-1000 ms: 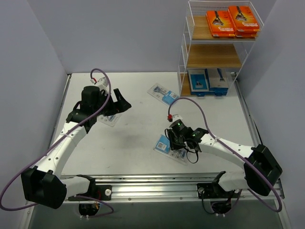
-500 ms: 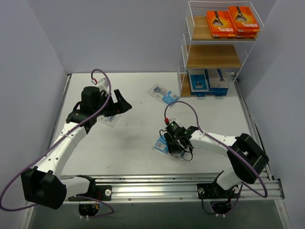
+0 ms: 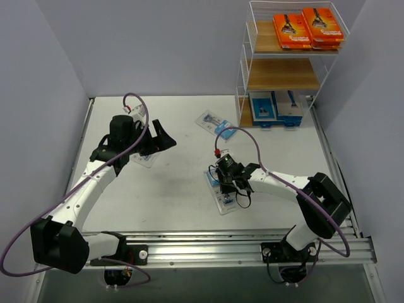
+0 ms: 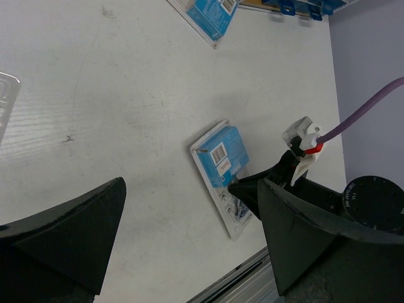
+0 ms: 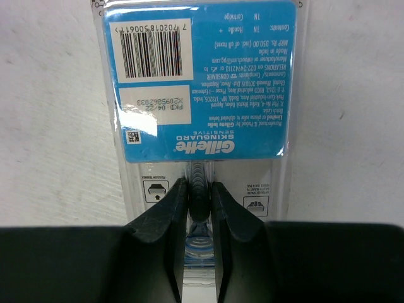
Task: Place and organize the shaving razors onto the shelf
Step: Grab a shaving razor with the right arm, then pass the shaving razor from the right arm to the left
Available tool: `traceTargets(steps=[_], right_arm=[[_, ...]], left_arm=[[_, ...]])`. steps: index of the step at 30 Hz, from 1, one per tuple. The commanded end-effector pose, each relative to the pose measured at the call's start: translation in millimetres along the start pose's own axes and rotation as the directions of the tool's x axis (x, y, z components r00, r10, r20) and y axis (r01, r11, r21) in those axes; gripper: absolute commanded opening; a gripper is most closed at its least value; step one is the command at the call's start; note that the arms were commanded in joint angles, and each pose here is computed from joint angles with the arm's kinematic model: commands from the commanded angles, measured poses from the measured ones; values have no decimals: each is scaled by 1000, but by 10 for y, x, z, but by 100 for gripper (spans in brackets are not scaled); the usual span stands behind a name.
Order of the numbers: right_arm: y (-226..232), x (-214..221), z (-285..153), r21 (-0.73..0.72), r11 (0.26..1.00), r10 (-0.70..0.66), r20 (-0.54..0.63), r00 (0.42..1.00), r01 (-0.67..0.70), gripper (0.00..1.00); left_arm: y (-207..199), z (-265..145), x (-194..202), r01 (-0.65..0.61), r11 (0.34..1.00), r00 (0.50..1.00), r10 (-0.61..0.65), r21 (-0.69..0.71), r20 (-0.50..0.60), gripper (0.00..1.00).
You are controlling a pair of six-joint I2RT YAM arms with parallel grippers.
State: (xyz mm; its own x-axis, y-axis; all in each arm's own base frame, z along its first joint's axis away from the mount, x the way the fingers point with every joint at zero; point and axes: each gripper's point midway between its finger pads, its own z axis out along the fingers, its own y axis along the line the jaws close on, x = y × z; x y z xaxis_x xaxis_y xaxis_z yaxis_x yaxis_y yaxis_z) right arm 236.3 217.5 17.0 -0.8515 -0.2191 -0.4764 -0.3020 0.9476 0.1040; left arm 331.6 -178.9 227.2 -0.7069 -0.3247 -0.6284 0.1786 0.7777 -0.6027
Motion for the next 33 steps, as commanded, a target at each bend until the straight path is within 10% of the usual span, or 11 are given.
traceTargets(steps=[1,9,30,33], right_arm=[[183,-633,-316,-91,994,76,194,978,-59,0],[548,-1410,-883,-308,945,242,442,864,-107,0],[1643,-1681,-1051,-521,853,254,472,844,34,0],[1810,-1637,-1060,-555,829,239,464,853,69,0]], left_arm=[[-107,78,-12,23,996,1000,-23,83,2,94],[-228,252,183,127,972,989,-108,197,-105,94],[-351,369,238,184,943,981,-159,276,-112,100],[-332,376,240,175,948,982,-150,266,-112,83]])
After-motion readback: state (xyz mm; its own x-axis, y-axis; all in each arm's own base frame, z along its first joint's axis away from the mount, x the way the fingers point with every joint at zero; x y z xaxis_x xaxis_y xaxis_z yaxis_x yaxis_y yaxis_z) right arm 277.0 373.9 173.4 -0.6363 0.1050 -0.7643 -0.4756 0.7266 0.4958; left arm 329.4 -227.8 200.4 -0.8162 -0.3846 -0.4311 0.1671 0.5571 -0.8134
